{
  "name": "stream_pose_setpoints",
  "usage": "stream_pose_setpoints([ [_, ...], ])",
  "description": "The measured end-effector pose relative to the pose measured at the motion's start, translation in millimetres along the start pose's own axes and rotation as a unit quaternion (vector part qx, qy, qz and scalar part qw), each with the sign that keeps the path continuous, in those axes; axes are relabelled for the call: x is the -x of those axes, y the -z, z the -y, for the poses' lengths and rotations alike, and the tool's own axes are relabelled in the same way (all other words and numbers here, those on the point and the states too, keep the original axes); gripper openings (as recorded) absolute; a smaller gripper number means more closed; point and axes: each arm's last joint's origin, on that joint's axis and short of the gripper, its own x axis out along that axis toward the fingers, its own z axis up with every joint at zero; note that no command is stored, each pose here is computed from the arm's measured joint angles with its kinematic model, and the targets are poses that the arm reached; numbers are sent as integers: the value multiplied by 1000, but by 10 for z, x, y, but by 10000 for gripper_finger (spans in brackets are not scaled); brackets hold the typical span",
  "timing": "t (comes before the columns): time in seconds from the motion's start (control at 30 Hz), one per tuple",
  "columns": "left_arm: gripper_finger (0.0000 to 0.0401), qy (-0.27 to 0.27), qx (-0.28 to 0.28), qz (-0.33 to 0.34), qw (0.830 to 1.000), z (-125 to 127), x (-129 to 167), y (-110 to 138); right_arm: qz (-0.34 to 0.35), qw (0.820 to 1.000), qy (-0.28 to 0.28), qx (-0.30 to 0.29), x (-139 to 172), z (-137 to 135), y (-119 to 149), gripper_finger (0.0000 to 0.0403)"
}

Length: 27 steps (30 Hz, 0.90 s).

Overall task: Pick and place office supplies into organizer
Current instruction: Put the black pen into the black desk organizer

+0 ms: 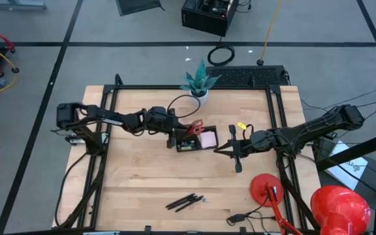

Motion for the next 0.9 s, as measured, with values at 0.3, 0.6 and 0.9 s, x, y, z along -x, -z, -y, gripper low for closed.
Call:
stream_pose_setpoints([
  [0.3, 118, 14, -60, 106, 992, 245, 578, -636, 0, 1000, 0, 0, 1, -1, 0, 4],
  [0.6, 118, 65, -42, 105, 991, 788, 1238, -891, -4, 1000, -1, -3, 1, -2, 7, 4],
  [0.9, 118, 96, -24, 39, 994, 1463, 1367, -689, -3, 1000, -1, -5, 1, -2, 5, 4],
])
